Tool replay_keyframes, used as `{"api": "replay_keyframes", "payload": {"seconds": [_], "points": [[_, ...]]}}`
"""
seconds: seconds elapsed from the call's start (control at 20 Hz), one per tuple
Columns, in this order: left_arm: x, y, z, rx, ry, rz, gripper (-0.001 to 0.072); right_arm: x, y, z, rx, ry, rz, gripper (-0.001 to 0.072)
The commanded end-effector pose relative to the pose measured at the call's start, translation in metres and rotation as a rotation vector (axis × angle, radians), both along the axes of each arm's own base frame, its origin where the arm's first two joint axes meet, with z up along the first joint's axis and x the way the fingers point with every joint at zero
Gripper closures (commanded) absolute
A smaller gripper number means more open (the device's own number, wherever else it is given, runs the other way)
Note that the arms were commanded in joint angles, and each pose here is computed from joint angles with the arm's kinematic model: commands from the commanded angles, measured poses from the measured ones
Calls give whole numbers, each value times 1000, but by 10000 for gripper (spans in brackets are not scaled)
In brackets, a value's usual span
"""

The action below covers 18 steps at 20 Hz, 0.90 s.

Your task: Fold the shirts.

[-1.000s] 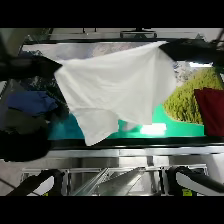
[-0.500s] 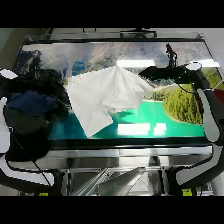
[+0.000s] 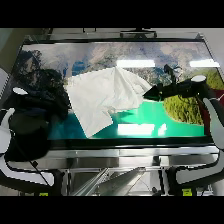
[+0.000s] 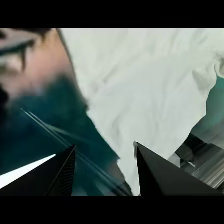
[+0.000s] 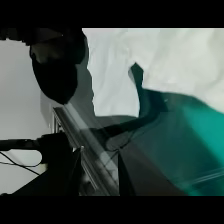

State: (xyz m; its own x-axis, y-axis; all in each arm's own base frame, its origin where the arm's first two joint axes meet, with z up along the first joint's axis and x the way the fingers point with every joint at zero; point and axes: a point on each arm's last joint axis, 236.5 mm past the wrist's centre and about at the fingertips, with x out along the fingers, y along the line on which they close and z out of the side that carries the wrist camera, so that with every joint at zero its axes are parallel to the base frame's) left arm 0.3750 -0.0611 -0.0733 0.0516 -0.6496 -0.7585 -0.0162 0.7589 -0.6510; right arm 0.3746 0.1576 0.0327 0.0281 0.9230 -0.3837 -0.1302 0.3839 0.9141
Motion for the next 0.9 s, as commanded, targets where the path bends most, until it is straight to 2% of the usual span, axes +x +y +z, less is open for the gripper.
{"api": "replay_keyframes", "payload": {"seconds": [0.0, 0.05, 0.2, 0.25, 0.3, 0.35, 0.85], "points": [[9, -20, -25, 73, -66, 8, 315, -46, 16, -42, -49, 82, -59, 277], [19, -23, -27, 99, -104, 17, 315, -50, 23, -57, -70, 100, -96, 196], [47, -34, -23, 147, -210, 34, 317, -50, 55, -78, -68, 112, -149, 193], [53, -35, -21, 156, -232, 35, 382, -49, 66, -83, -80, 111, -155, 194], [57, -37, -18, 160, -247, 32, 556, -47, 75, -90, -101, 102, -165, 206], [60, -37, -15, 161, -256, 33, 679, -43, 83, -97, -130, 86, -184, 209], [80, -40, 23, 139, -321, -10, 687, 2, 105, -128, -353, -89, -418, 210]]}}
